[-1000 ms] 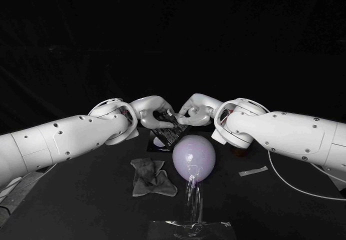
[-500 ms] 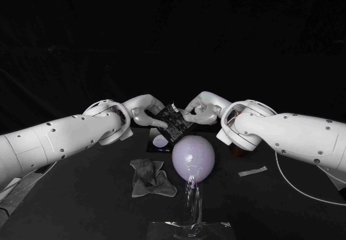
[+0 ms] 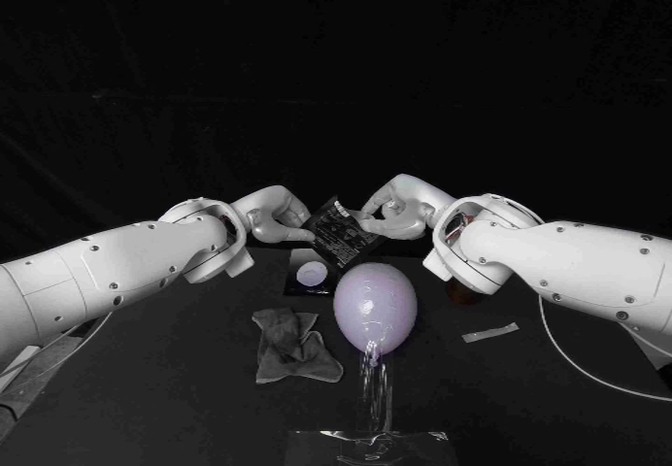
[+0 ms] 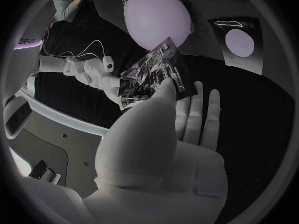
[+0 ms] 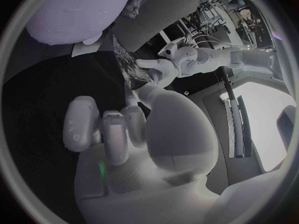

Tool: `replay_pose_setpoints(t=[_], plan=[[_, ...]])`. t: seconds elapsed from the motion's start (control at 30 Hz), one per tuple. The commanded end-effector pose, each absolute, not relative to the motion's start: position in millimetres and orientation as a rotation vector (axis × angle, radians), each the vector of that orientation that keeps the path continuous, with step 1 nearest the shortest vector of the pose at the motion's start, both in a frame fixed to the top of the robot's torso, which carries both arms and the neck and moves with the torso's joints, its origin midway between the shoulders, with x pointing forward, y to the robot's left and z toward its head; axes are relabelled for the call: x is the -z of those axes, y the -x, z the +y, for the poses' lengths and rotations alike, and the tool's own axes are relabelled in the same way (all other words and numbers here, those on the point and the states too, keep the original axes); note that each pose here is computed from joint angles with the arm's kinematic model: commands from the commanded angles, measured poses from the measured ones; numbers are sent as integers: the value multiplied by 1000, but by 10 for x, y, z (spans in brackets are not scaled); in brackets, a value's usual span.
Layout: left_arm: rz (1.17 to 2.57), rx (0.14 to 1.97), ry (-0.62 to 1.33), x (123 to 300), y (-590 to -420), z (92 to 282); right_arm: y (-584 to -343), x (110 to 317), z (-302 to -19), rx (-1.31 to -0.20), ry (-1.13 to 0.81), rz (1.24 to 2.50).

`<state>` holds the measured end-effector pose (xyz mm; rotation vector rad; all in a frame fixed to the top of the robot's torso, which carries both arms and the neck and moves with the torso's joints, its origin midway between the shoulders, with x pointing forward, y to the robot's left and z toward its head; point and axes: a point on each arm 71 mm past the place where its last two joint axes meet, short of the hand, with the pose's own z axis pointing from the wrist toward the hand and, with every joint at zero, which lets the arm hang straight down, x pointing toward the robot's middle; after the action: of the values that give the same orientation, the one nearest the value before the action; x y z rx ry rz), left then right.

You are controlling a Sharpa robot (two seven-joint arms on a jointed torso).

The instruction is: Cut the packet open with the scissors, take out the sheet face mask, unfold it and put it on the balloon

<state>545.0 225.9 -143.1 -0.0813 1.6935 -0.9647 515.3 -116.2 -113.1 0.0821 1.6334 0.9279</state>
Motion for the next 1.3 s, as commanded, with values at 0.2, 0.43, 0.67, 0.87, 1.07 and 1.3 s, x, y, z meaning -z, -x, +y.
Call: replay_pose_setpoints(t=[0.2, 0.43, 0.67, 0.87, 1.07, 1.3], plan=[[1727, 1030, 80, 1457, -5429, 2193, -5133, 1128, -1120, -943, -39, 1639], [1685, 1052, 79, 1432, -5424, 2170, -5151, 1137, -1071, -928, 6, 1650], [1633, 1047, 39, 1398, -5406, 2158, -5205, 1145, -1045, -853, 109, 1642], [1603, 1027, -13, 1379, -5388, 2143, -5234, 1167, -1016, -776, 198, 1655], [1589, 1021, -27, 1370, -5384, 2133, -5240, 1180, -969, -730, 258, 1665], [1581, 1024, -34, 1365, -5382, 2112, -5250, 1181, -905, -658, 322, 1649]])
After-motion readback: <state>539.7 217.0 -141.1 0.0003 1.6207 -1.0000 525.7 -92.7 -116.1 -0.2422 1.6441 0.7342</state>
